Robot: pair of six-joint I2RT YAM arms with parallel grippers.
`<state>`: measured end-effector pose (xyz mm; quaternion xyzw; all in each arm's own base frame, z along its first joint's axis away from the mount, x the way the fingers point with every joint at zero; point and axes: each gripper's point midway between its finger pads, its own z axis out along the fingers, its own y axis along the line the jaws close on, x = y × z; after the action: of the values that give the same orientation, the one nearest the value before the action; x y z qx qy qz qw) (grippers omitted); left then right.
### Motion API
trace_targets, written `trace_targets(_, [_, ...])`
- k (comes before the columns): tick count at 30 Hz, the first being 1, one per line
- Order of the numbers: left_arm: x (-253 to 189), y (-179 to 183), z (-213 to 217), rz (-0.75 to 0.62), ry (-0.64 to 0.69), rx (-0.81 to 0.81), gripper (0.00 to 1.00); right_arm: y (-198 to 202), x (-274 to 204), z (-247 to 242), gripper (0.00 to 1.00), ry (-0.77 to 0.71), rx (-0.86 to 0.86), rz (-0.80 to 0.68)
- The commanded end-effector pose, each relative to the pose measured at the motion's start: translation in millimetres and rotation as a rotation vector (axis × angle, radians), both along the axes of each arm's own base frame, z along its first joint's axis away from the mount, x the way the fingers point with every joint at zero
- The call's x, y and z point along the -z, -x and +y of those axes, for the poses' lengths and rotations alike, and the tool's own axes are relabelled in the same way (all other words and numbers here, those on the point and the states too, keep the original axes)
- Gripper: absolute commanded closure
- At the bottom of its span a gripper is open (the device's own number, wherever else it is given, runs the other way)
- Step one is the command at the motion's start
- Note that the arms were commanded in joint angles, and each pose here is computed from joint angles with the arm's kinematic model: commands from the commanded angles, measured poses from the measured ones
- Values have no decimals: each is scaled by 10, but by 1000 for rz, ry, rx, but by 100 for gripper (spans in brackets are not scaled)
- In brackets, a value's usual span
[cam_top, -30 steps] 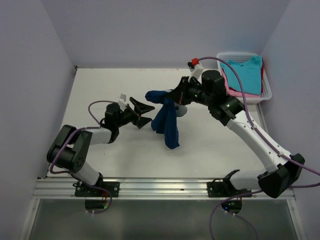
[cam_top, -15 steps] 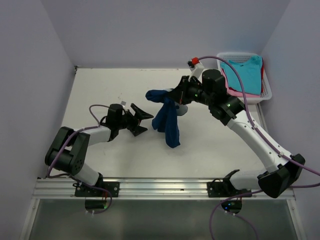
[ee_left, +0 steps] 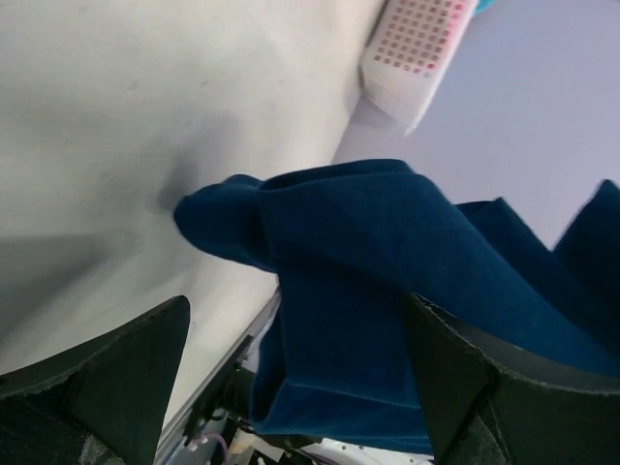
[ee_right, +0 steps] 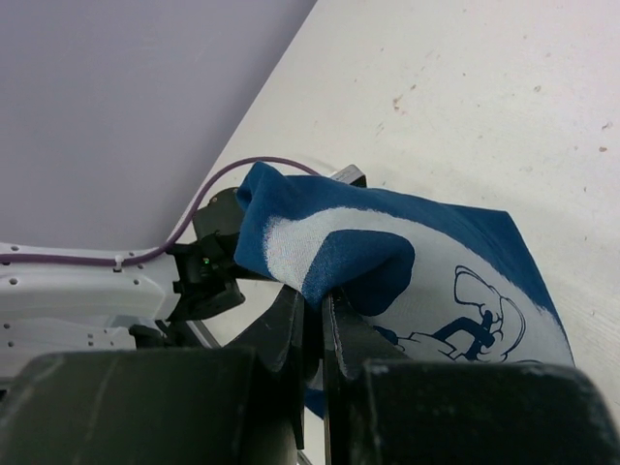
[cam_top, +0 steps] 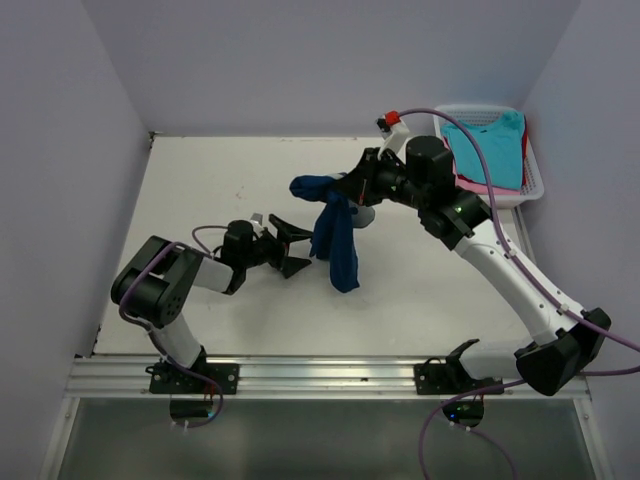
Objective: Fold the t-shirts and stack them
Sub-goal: Flatten the tshirt out
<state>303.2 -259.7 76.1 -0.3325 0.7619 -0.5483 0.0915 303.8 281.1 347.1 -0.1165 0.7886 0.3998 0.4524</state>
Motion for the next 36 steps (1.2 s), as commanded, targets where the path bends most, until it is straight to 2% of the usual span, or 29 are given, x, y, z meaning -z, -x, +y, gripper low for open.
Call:
trace_targets(1, [-359,-221,-70,-104,128,-52,6,-21,-443,72,100,-95,-16,-101])
trace_targets(7, [-516,-332,-88,-139,229,-97,7,-17,-453,83,100,-106,-19,-97])
trace_targets(13, [-512,-432,-59,-145,272,-150,9,9,-448,98,100,-113,-29,-88])
trace_targets(20, [-471,-473,-29,-135,320,-185,19,29,-435,93,100,-119,-32,-80])
trace_targets(21, [-475,-474,-29,-139,322,-185,24,33,-428,101,100,-121,-34,-79])
trace_targets(22, [-460,-478,-28,-137,325,-187,37,42,-424,101,100,-120,-37,-77])
trace_targets(24, [-522,-477,-24,-157,350,-187,53,41,-402,98,100,-120,-37,-73])
trace_targets(25, [-509,-473,-23,-151,356,-187,69,47,-400,102,100,-121,-38,-74])
trace_targets(27, [-537,-466,-22,-160,367,-185,85,41,-372,102,100,-118,-37,-70])
trace_targets(28, [-547,-462,-20,-164,368,-184,96,48,-373,99,100,-121,-36,-69])
trace_targets(29, [-554,-455,-24,-164,369,-179,100,49,-345,101,100,-117,-38,-65])
trace_targets(36, [-641,-408,-23,-190,375,-164,100,57,-315,88,100,-111,-35,-63])
